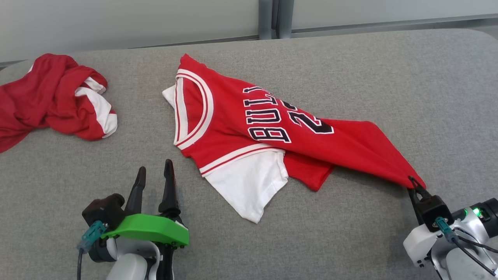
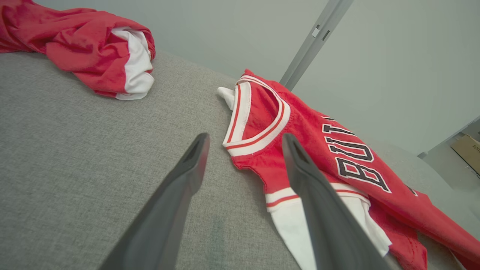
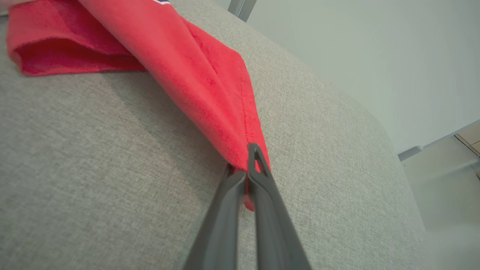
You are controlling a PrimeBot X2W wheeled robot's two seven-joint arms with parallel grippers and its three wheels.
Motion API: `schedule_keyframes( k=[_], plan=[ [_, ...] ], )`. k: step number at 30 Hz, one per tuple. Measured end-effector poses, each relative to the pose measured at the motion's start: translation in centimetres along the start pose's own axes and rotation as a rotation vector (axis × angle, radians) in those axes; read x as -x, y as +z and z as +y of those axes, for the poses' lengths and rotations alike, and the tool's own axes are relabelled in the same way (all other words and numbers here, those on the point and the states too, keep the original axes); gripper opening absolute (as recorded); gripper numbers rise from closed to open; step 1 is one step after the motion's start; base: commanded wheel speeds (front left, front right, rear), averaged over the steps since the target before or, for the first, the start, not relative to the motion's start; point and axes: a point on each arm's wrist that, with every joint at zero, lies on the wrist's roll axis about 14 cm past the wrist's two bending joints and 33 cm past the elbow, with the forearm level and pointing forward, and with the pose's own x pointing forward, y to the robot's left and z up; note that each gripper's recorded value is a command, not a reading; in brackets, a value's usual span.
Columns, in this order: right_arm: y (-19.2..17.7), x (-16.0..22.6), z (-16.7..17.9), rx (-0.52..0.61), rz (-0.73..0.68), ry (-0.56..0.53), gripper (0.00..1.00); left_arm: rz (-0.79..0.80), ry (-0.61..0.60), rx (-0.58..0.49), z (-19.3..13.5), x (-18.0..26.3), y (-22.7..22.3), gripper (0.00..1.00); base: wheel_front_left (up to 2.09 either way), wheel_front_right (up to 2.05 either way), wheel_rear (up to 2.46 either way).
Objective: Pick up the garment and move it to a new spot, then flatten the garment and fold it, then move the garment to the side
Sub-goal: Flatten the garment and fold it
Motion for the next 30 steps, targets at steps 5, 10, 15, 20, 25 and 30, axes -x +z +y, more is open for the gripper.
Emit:
schedule_keyframes(
  k=[5, 10, 15, 20, 25, 30],
  plan=[
    [-1.0, 0.4, 1.1, -0.014, 0.035, 0.018, 0.0, 0.006, -0.004, -0.005, -0.1, 0.2, -0.1, 1.0, 0.0, 0.0, 0.0],
    [-1.3, 0.7, 2.0, -0.05, 0.047, 0.019, 1.0, 0.013, -0.007, -0.009, -0.1, 0.2, -0.2, 1.0, 0.0, 0.0, 0.0],
    [-1.4, 1.1, 1.4, -0.089, 0.05, -0.021, 1.0, 0.018, -0.013, -0.01, -0.4, 0.2, -0.4, 1.0, 0.0, 0.0, 0.0],
    [-2.2, 2.2, 0.0, -0.13, 0.065, -0.08, 1.0, 0.019, -0.018, -0.01, -0.6, 0.3, -0.4, 1.0, 0.0, 0.0, 0.0],
    [-1.4, 3.4, -1.4, -0.203, 0.022, -0.154, 1.0, 0.02, -0.023, -0.007, -0.8, 0.5, -0.5, 1.0, 0.0, 0.0, 0.0],
    [-0.8, 4.6, -2.4, -0.189, -0.005, -0.175, 1.0, 0.013, -0.03, -0.005, -1.1, 0.7, -0.3, 1.0, 0.0, 0.0, 0.0]
  ],
)
